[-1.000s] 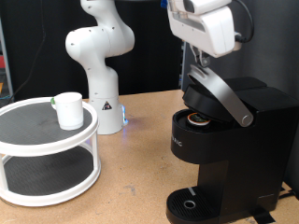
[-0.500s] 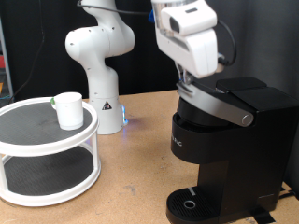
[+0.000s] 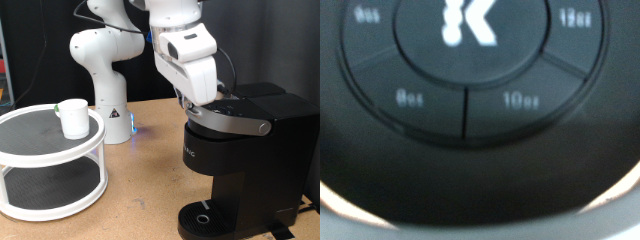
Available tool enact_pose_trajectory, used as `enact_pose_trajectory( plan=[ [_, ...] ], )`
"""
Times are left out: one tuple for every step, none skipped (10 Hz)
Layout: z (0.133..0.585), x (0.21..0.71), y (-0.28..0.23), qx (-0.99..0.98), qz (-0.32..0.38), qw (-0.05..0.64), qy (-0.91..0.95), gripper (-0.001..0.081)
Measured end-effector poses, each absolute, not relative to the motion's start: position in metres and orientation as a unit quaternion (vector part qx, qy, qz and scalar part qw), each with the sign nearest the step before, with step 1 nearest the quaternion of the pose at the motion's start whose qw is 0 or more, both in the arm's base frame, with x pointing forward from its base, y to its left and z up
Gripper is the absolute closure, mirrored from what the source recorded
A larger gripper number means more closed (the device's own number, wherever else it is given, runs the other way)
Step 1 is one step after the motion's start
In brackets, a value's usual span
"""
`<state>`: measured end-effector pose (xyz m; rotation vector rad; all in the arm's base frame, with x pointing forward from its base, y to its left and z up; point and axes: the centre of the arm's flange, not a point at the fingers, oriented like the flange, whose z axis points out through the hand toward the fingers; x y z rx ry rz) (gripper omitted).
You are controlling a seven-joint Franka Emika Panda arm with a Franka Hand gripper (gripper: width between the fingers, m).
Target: Make a cup of coffee with the keurig machine
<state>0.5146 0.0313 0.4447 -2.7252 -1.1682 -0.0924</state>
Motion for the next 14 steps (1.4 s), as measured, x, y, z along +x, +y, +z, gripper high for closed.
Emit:
enact_pose_trajectory(
  plan=[
    [0.440, 0.514, 0.029, -0.916, -0.030, 0.087, -0.390, 0.0805],
    [0.437, 0.515, 0.028, -0.917, -0.030, 0.086, -0.388, 0.0805],
    [0.436, 0.514, 0.027, -0.917, -0.030, 0.086, -0.387, 0.0805],
    [0.435, 0.514, 0.027, -0.918, -0.030, 0.086, -0.387, 0.0805],
    [0.435, 0.514, 0.026, -0.918, -0.030, 0.086, -0.386, 0.0805],
    [0.434, 0.514, 0.026, -0.918, -0.030, 0.086, -0.386, 0.0805],
    [0.431, 0.515, 0.026, -0.919, -0.031, 0.085, -0.384, 0.0805],
    [0.426, 0.515, 0.026, -0.921, -0.033, 0.083, -0.379, 0.0805],
    [0.417, 0.516, 0.027, -0.924, -0.033, 0.079, -0.372, 0.0805],
    [0.408, 0.519, 0.027, -0.927, -0.033, 0.075, -0.365, 0.0805],
    [0.409, 0.520, 0.027, -0.929, -0.035, 0.074, -0.362, 0.0804],
    [0.409, 0.520, 0.027, -0.929, -0.035, 0.074, -0.362, 0.0804],
    [0.409, 0.520, 0.027, -0.929, -0.036, 0.075, -0.361, 0.0804],
    [0.409, 0.520, 0.027, -0.929, -0.036, 0.075, -0.361, 0.0804]
  ],
)
